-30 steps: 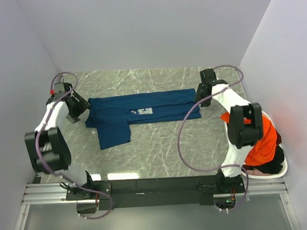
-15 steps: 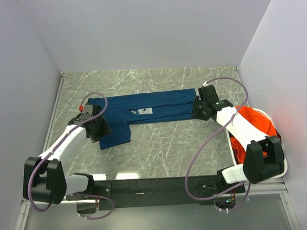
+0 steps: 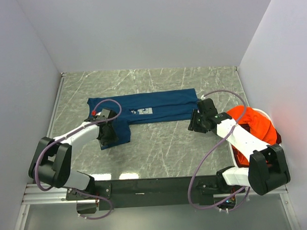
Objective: Fold and stack the t-shirts
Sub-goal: Fold the tshirt
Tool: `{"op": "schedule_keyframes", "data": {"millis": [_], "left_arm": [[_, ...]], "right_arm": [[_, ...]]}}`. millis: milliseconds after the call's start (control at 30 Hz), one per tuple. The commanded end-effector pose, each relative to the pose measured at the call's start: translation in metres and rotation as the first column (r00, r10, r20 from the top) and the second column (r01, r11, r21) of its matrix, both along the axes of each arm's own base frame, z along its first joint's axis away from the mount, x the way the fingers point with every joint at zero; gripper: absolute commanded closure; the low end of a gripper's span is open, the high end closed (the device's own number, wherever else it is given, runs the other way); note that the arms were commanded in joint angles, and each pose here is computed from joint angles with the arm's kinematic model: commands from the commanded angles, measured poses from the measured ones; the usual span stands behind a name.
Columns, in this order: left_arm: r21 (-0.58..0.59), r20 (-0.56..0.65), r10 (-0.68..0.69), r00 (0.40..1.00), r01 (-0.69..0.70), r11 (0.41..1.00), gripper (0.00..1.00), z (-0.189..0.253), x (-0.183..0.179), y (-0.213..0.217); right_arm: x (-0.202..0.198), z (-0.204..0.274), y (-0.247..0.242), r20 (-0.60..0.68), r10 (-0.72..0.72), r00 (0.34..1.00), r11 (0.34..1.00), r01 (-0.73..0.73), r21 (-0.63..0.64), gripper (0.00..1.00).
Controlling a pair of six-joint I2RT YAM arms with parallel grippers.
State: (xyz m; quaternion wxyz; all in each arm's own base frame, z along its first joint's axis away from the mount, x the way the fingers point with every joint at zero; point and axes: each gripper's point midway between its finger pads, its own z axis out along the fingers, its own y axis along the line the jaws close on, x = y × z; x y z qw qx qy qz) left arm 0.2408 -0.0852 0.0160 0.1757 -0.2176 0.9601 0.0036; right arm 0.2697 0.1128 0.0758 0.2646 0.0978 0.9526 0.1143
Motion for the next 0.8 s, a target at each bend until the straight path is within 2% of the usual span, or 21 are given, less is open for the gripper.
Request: {"op": "schedule_keyframes", "data": {"millis": [0,33,67,133,167,233,433,567,767], "left_arm": [[0.043,-0.026,0.028,0.999,-0.027,0.999,0.55,-0.016,-0.008,0.004],[0.051,-0.032,0.022,0.999,-0.020,0.998,0.57,-0.018,-0.011,0.003],[0.055,-0.036,0.024,0.999,-0.022,0.998,0.65,-0.020,-0.011,0.003],[0.067,-0.052,0.019,0.998,-0.016,0.998,0.74,-0.024,-0.013,0.002],[0.073,-0.058,0.018,0.998,-0.014,0.997,0.87,-0.025,-0.014,0.003],[0.083,-0.045,0.018,0.999,-0.014,0.996,0.98,-0.021,-0.010,0.003],[0.157,0.036,-0.007,0.999,0.001,0.988,0.99,0.016,0.022,0.008],[0.213,0.117,-0.043,0.992,0.018,0.977,0.99,0.052,0.070,0.003],[0.268,0.186,-0.077,0.979,0.025,0.963,0.99,0.081,0.137,0.003]], "right_arm": [[0.006,0.010,0.007,0.063,0.008,0.998,0.999,-0.011,0.036,0.54],[0.006,0.010,0.007,0.066,0.010,0.998,0.999,-0.012,0.036,0.54],[0.006,0.009,0.007,0.065,0.011,0.998,0.999,-0.013,0.035,0.54],[0.006,0.007,0.008,0.062,0.013,0.998,0.999,-0.016,0.040,0.54],[0.007,0.006,0.009,0.060,0.016,0.998,0.999,-0.019,0.041,0.54],[0.007,0.006,0.010,0.061,0.018,0.998,0.999,-0.021,0.047,0.54],[0.008,0.011,0.010,0.077,0.030,0.997,0.999,-0.033,0.042,0.54],[0.003,0.008,0.010,0.059,0.050,0.997,0.998,-0.052,0.036,0.54],[-0.005,0.010,0.009,0.070,0.075,0.995,0.996,-0.077,0.039,0.55]]}}
